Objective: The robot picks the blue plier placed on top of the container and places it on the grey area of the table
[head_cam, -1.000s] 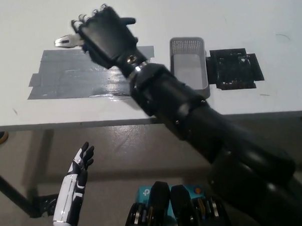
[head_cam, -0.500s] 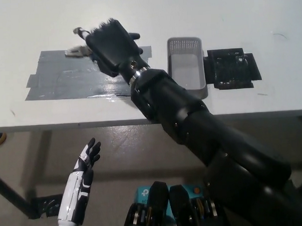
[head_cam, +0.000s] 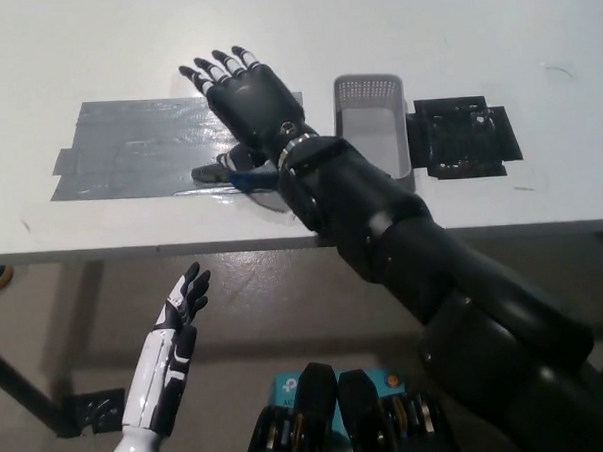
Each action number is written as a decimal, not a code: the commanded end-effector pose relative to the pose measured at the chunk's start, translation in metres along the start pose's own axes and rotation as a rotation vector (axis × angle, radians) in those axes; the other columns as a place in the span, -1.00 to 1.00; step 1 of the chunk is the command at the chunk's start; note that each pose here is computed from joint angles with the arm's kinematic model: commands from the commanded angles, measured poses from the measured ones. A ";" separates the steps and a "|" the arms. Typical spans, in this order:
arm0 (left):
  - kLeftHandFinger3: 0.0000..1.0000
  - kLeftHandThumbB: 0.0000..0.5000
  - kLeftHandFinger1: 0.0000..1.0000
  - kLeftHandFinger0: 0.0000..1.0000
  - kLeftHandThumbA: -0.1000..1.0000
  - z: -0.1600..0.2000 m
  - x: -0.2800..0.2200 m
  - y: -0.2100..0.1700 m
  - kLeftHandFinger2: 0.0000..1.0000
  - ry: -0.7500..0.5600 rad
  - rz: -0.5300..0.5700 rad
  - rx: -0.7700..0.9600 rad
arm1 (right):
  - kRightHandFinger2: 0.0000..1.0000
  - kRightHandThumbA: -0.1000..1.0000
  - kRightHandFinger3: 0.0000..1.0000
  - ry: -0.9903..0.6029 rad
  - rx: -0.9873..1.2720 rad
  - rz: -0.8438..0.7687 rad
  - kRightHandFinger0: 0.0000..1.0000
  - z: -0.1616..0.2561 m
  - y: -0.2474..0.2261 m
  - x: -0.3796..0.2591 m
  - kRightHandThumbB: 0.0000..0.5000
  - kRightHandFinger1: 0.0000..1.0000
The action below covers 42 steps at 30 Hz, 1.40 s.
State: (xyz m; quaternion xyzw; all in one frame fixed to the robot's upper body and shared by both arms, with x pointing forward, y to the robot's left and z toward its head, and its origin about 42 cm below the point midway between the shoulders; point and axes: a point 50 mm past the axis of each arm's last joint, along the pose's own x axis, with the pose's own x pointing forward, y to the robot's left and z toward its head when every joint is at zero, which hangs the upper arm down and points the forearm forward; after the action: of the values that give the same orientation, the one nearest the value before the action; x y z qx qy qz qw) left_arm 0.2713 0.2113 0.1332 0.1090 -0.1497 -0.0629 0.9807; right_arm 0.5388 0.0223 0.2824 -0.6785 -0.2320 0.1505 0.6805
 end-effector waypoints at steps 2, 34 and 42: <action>1.00 -0.72 1.00 1.00 1.00 0.011 0.005 0.001 1.00 -0.033 -0.024 0.016 | 1.00 0.73 1.00 -0.005 0.011 -0.058 1.00 -0.003 -0.044 0.015 0.54 1.00; 1.00 -0.84 1.00 1.00 1.00 0.012 0.056 0.007 1.00 -0.107 0.048 0.002 | 1.00 1.00 1.00 -0.239 0.465 -0.830 1.00 -0.161 -0.215 -0.332 0.13 1.00; 1.00 -0.91 1.00 1.00 1.00 0.013 0.061 0.009 1.00 -0.114 0.048 0.005 | 1.00 1.00 1.00 -0.123 0.590 -0.948 1.00 -0.173 -0.184 -0.399 -0.17 1.00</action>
State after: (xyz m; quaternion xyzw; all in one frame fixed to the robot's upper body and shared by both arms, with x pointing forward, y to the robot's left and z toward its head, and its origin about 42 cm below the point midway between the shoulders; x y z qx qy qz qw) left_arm 0.2964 0.2097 0.1276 0.1136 -0.1329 -0.0676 0.9823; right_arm 0.4587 -0.2527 0.2641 -0.4491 -0.2530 -0.0153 0.8568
